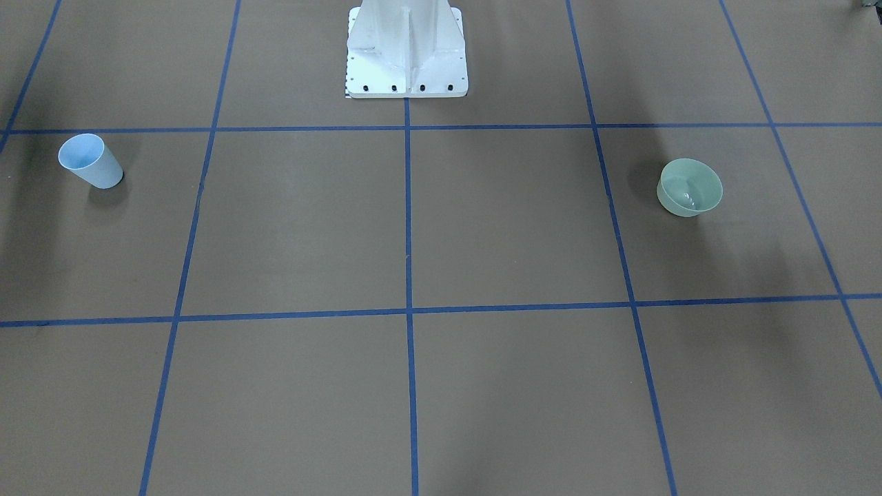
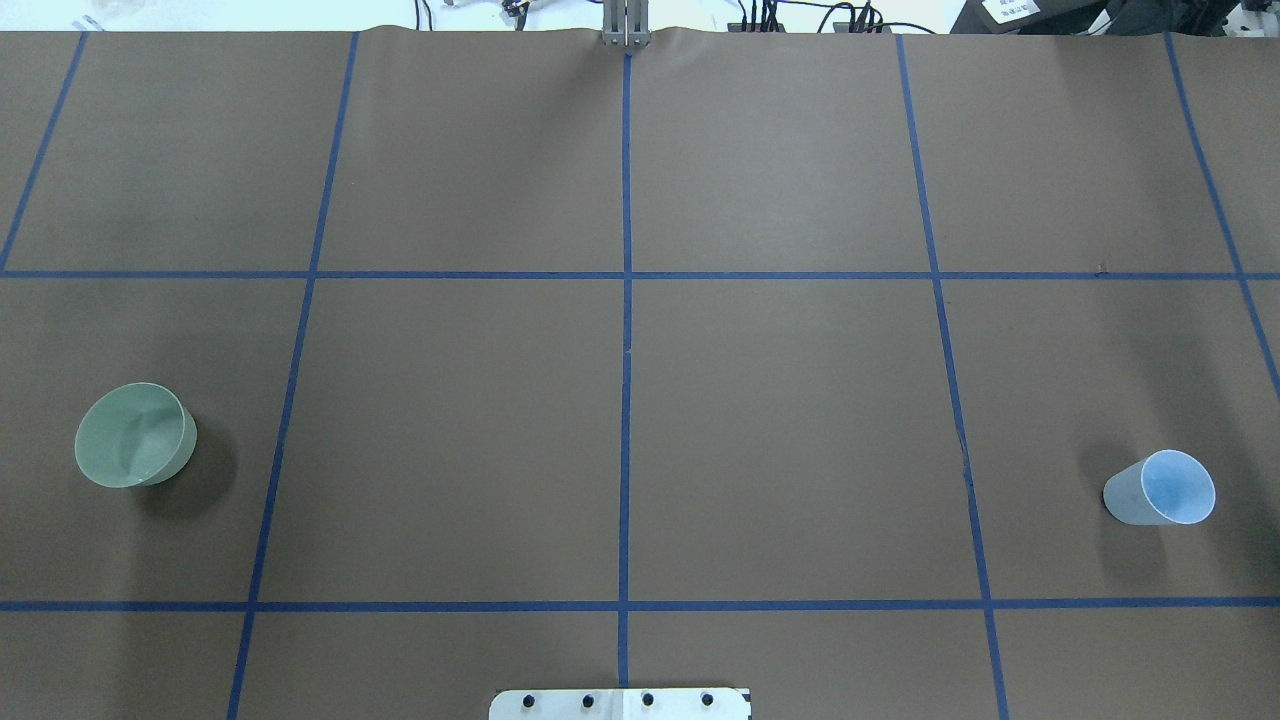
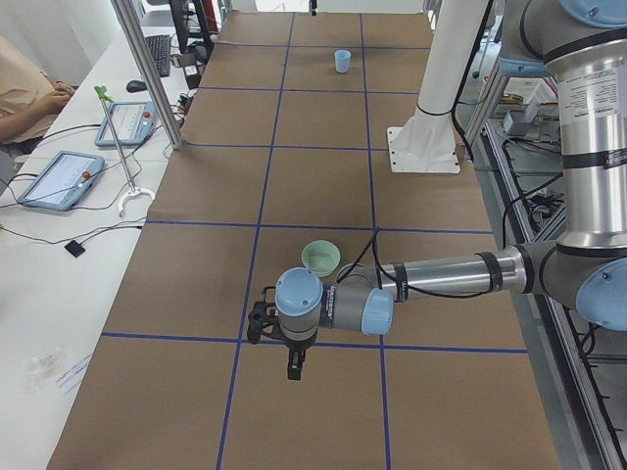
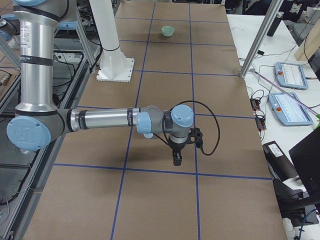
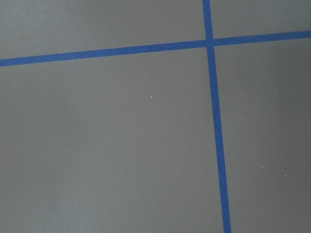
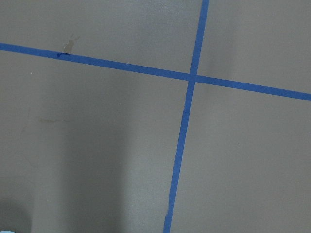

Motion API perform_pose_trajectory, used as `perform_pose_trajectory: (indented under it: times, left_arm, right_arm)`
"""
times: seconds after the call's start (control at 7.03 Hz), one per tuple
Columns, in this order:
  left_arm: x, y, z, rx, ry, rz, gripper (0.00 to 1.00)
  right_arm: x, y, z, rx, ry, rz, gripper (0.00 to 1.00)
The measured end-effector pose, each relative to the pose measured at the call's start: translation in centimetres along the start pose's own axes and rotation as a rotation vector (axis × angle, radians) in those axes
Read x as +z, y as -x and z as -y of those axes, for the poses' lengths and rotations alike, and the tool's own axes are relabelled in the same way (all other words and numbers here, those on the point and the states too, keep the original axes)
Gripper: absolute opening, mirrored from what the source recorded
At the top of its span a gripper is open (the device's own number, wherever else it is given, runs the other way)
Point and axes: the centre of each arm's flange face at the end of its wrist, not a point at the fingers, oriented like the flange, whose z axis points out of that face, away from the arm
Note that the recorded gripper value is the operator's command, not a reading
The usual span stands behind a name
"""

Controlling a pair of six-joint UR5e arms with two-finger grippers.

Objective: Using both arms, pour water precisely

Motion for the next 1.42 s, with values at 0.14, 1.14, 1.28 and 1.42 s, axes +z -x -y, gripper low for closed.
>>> perform_pose_trajectory:
  times: [0.14, 1.14, 1.28, 1.42]
  left_arm:
    - [-0.1, -0.1, 0.1, 0.001, -0.001, -0.001, 1.00]
    - [-1.7, -1.6, 0.8, 0.023, -0.035, -0.003, 1.00]
    - [-2.4, -2.3, 1.1, 0.034, -0.049, -0.004, 1.00]
    - [-2.9, -2.8, 1.6, 0.045, -0.062, -0.003, 1.00]
  right_arm:
    - [0.0, 0.0, 0.0, 0.000, 0.000, 0.000, 1.00]
    - [-2.1, 1.9, 0.2, -0.029, -0.043, 0.004, 1.00]
    - [-3.3, 3.0, 0.6, -0.059, -0.077, 0.004, 1.00]
    - [-4.1, 3.7, 0.9, -0.086, -0.109, 0.002, 1.00]
